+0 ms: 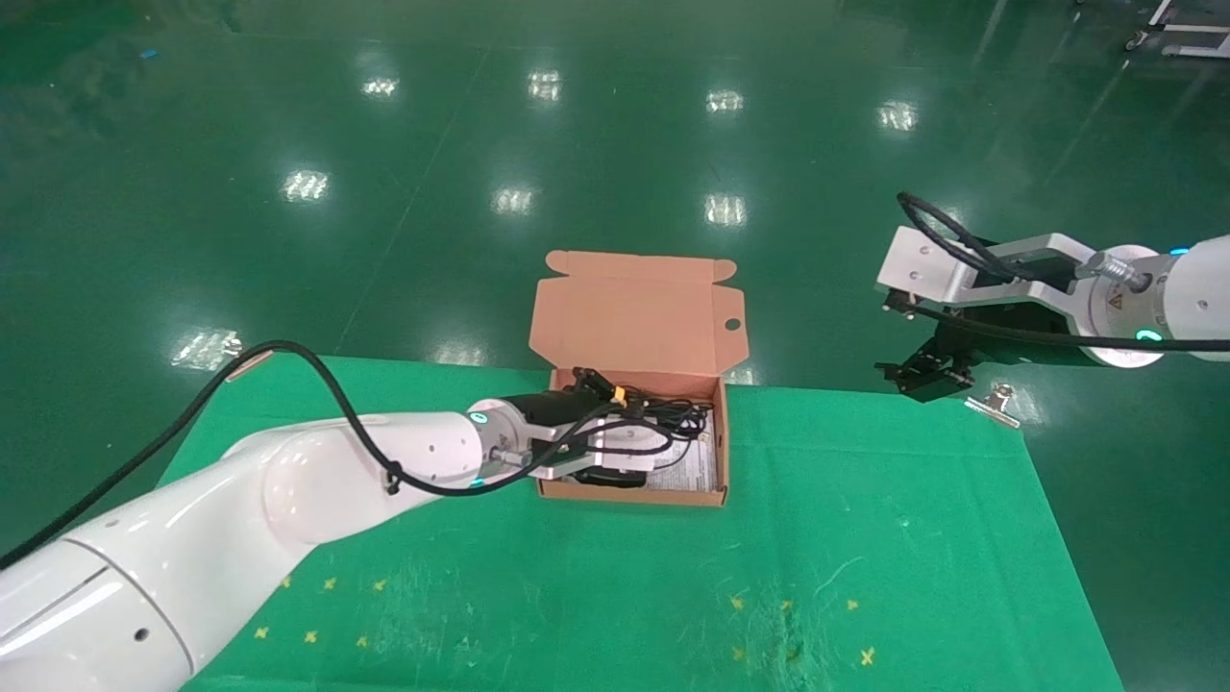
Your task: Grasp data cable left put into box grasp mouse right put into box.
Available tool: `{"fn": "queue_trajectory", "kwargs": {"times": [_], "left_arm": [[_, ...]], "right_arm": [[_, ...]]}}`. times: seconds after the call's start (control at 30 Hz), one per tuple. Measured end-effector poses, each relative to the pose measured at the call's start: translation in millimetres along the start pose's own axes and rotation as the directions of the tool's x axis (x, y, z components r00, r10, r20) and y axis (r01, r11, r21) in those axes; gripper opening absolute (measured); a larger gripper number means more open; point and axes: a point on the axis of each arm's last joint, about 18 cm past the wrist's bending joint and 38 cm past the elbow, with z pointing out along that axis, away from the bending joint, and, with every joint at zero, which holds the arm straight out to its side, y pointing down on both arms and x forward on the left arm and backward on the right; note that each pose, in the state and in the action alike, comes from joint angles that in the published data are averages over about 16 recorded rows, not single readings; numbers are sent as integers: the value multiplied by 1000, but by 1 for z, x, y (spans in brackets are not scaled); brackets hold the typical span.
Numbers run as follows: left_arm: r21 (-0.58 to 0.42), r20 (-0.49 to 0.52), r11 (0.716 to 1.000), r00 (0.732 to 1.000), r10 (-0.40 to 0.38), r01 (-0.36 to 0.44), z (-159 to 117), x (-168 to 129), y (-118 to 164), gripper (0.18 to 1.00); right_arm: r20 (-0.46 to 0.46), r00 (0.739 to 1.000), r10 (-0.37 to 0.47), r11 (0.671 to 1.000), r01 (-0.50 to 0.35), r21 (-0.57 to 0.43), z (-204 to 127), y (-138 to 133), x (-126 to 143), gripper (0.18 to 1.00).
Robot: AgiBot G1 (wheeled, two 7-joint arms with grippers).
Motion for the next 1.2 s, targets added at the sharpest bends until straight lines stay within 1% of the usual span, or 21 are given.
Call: {"fn": "queue_trajectory", "kwargs": {"times": [0.2,0.43,0.63,0.73,0.83,0.97,1.1,1.2], "left_arm": [[-4,16,1000,1000,7,-7,-5,-6,4,347],[-28,101,999,994,38,-36,-21,-40,17,452],[-52,193,998,980,56,-47,-40,-77,27,583],[-57,226,998,973,51,-39,-47,-91,30,660],[-48,235,999,972,20,-9,-53,-95,34,720],[-20,221,998,974,-54,60,-58,-91,39,813],[21,186,989,971,-149,148,-65,-79,45,873],[58,150,973,961,-231,225,-72,-68,50,915]], "right_arm": [[-7,1000,2,1000,-2,3,-1,-1,3,1000],[-60,998,-19,1000,20,16,-12,-11,22,1000],[-123,991,-61,998,63,13,-29,-21,44,1000],[-140,987,-79,997,81,8,-35,-24,51,1000],[-133,987,-86,996,88,6,-38,-25,51,1000],[-94,993,-73,997,75,19,-37,-23,43,1000],[-25,999,-39,998,40,51,-32,-20,26,1000],[41,999,-8,997,4,83,-28,-18,10,1000]]}}
